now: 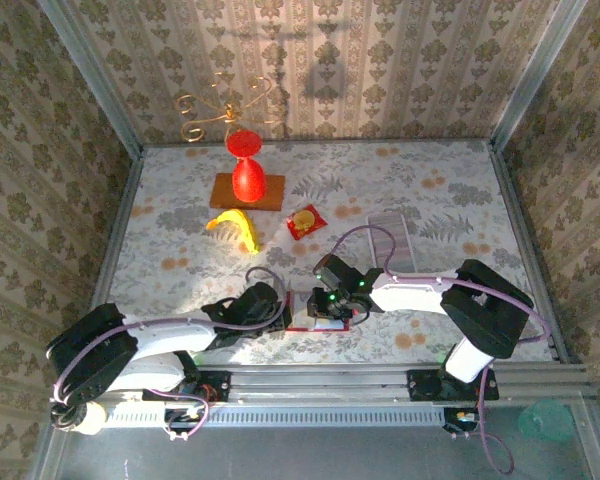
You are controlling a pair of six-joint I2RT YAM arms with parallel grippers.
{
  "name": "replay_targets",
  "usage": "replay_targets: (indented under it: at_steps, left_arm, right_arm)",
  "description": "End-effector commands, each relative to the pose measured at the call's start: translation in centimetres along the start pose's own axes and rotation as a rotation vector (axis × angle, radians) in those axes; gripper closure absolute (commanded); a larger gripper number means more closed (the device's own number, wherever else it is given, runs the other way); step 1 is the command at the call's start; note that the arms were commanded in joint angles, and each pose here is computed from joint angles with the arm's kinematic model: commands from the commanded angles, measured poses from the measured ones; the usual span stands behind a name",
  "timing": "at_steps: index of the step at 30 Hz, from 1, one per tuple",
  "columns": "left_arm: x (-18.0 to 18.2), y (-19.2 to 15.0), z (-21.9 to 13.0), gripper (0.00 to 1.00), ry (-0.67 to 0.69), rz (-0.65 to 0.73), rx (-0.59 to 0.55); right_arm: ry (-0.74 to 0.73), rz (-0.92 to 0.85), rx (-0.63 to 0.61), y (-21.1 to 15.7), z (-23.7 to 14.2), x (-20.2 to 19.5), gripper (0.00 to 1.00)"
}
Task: Put the credit cards into the card holder
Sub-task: Insert the credit card into the card slot.
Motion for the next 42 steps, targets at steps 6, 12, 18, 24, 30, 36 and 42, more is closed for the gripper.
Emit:
replay_targets:
  at_steps: [6,12,18,24,30,36,42]
  left_arm:
    - [0.9,-0.6,-1.0,0.84,0.005,0.003,-0.006]
    - [1.4,-1.0,-0.6,0.83,0.011,-0.004,0.004]
    - [0.5,-1.2,0.4,0.87,-0.042,-0.007,0.032]
    - [0.3,-1.3,0.6,0.88,-0.050,-0.006,0.040]
    - [0.3,-1.3,0.5,0.88,-0.051,-0.004,0.037]
    - [0.6,-1.3,0.3,0.85,-0.031,0.001,0.028]
    - [0.5,-1.2,0.0,0.83,-0.030,0.010,0.020]
  right_arm:
    - [-0.051,-0.004,-0.013,0.1,0.2,-0.3,0.85]
    - [-0.033,-0.008,-0.011,0.2,0.1,0.2,0.88]
    - [-0.005,-0.015,-0.008,0.3,0.0,0.8,0.91]
    - [0.002,-0.017,-0.001,0.3,0.3,1.2,0.92]
    - [0.019,-0.032,-0.010,0.4,0.1,1.8,0.88]
    - [-0.063,-0.065,-0.040,0.3,-1.9,1.0,0.80]
    - [-0.112,-0.078,-0.064,-0.1,-3.8,0.2,0.74]
Point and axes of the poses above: each hand's point on the last joint's axis, 136 mm out from that joint toward the fingers, its own z axis out along the fingers, its own x axis along the line the jaws close on, y = z × x, the point moved 6 cm from there along -z, back along the fingers, and after that the axes turned 2 degrees about -z, right-handed, at the moved point
